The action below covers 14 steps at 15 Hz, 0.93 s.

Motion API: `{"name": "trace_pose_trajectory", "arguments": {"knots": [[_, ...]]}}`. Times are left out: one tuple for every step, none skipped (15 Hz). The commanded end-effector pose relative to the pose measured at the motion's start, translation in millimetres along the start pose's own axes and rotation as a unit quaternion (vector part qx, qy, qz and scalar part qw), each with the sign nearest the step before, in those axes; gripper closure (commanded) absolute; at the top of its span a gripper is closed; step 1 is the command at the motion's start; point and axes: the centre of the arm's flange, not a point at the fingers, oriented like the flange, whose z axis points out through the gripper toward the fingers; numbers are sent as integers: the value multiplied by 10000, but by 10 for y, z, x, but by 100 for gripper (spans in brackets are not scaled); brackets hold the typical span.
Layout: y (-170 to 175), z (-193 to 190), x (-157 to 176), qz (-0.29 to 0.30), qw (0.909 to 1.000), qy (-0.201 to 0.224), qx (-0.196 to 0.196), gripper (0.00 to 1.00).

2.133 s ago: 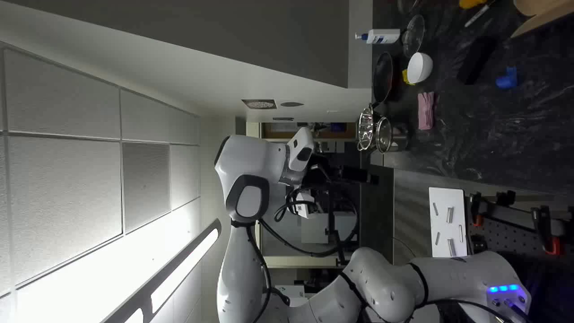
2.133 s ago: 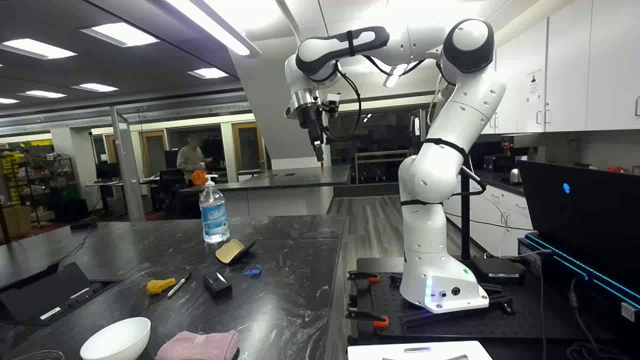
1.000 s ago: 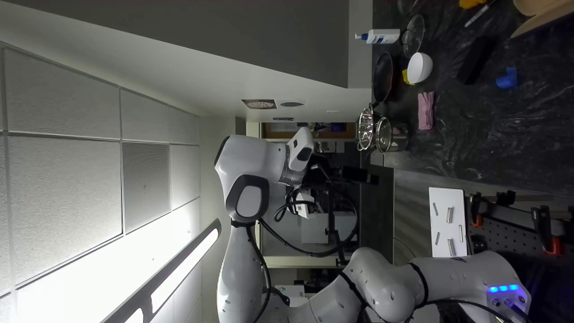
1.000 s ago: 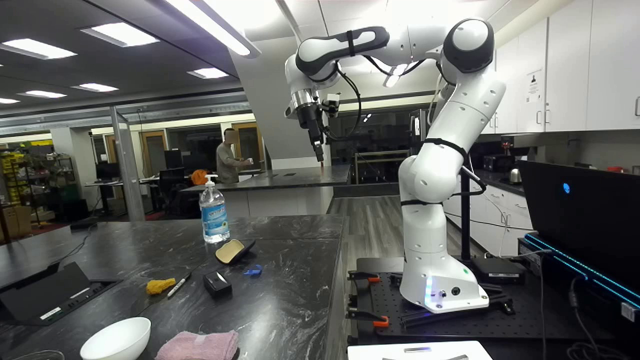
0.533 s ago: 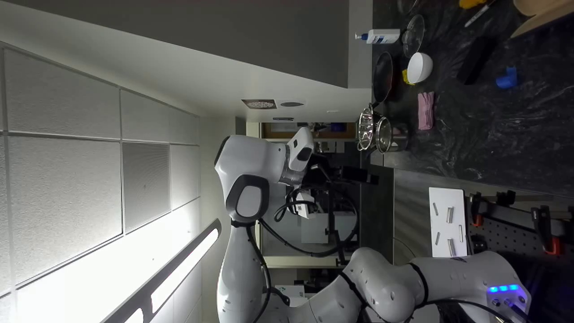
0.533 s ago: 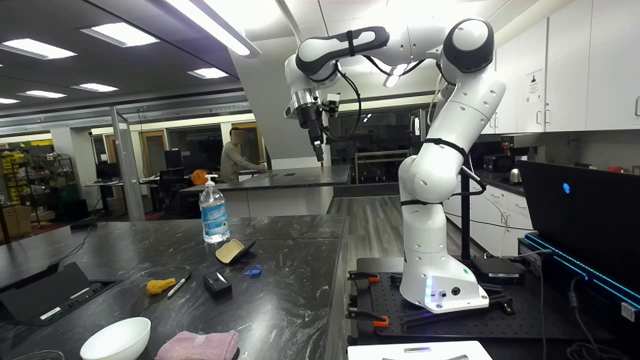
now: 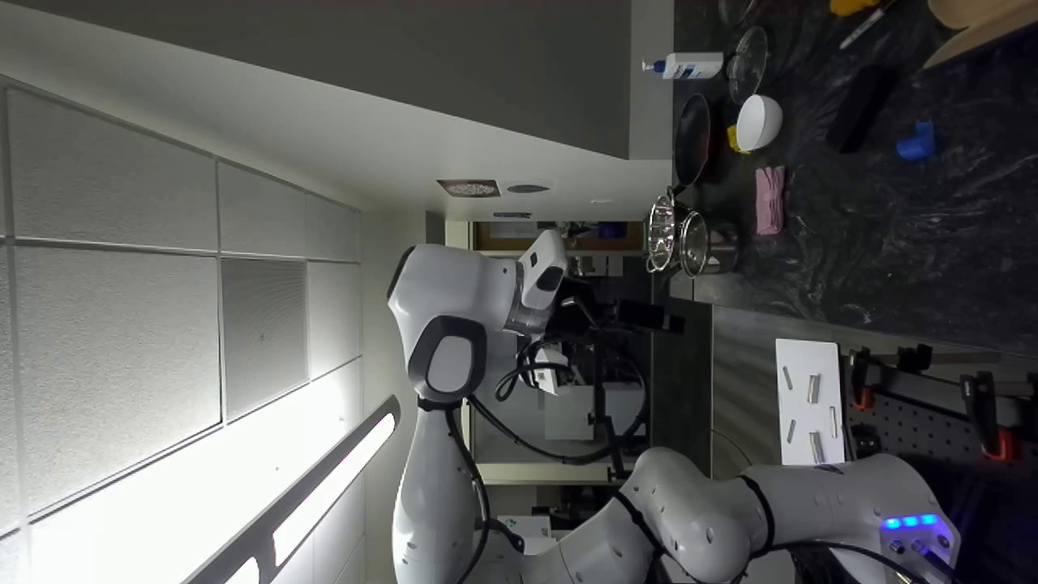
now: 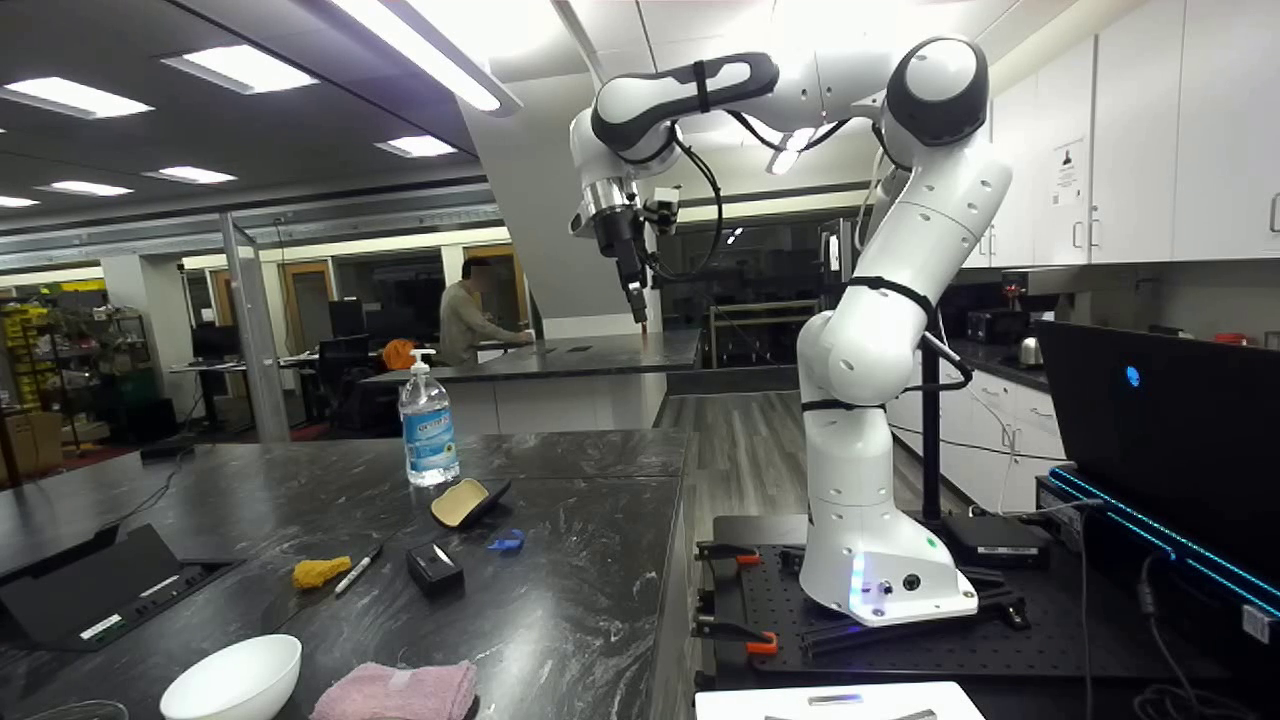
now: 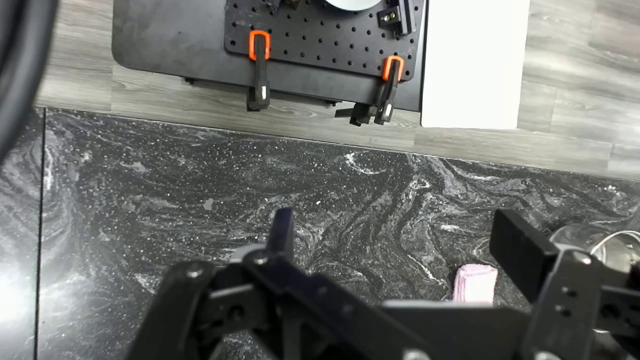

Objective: Move the black eraser forwards.

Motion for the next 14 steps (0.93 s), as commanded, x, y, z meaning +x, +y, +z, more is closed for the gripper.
{"name": "trace_pose_trajectory", "arguments": {"knots": [[-94,-35,101,-133,9997,96,-192,0],[-146,-88,189,-201,9993,127,-277,0],[-186,-116,239,-240,9990,156,-357,0],[-251,-162,320,-324,9983,192,-441,0],[-300,-182,370,-382,9977,219,-522,0],[-364,-196,433,-445,9969,226,-602,0],[-412,-205,492,-499,9963,236,-662,0],[-459,-212,555,-538,9956,266,-722,0],[-496,-211,619,-568,9950,292,-765,0],[-524,-210,718,-590,9945,320,-803,0],[-543,-211,801,-621,9941,342,-825,0],[-558,-204,900,-650,9937,348,-839,0],[-571,-204,976,-663,9934,366,-866,0],[-591,-200,1069,-686,9930,358,-891,0]]}}
